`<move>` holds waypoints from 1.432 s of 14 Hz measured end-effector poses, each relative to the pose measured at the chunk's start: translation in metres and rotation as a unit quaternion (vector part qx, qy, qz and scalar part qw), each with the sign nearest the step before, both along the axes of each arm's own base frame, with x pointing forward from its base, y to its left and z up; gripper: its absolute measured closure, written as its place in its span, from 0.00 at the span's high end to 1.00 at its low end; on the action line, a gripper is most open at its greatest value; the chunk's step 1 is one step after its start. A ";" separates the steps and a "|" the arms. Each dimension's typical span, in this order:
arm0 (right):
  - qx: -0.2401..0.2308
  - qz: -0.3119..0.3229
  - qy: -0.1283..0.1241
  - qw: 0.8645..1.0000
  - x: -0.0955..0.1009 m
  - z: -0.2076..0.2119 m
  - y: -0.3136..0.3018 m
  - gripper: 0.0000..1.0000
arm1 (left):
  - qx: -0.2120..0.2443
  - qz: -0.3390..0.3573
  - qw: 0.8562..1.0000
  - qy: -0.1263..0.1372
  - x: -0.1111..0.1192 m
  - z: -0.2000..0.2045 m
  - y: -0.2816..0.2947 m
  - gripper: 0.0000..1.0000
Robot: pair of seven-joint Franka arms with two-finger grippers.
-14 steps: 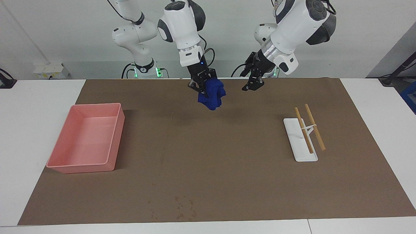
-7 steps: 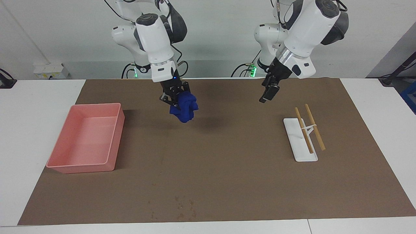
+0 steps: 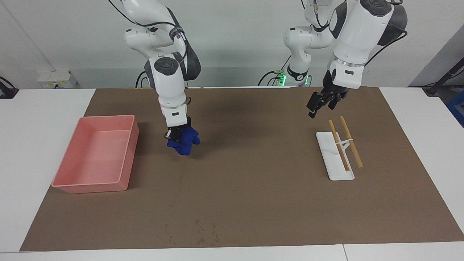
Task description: Wipe water with towel using both arms
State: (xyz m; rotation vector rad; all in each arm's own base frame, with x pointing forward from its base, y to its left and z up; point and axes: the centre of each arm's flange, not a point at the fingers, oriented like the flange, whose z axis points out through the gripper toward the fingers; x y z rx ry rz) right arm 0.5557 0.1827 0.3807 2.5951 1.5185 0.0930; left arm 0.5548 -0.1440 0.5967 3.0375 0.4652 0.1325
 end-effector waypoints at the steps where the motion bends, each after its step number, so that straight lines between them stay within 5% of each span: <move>1: -0.007 0.007 0.000 1.000 0.003 -0.012 -0.001 0.13 | 0.006 -0.035 0.999 0.004 0.000 0.001 0.009 1.00; 9: 0.019 0.005 -0.027 0.999 0.010 -0.079 -0.020 0.13 | 0.023 -0.185 0.981 0.047 -0.001 0.028 0.100 1.00; 14: 0.035 -0.003 -0.047 0.998 0.016 -0.093 -0.022 0.13 | 0.042 -0.202 0.977 0.054 -0.002 0.028 0.095 1.00; 16: 0.040 -0.009 -0.047 0.998 0.017 -0.105 -0.023 0.10 | 0.039 -0.203 0.974 0.086 -0.010 0.028 0.095 1.00; 20: 0.055 -0.075 -0.051 0.994 0.010 -0.111 -0.025 0.00 | 0.041 -0.205 0.975 0.070 -0.009 0.044 0.094 1.00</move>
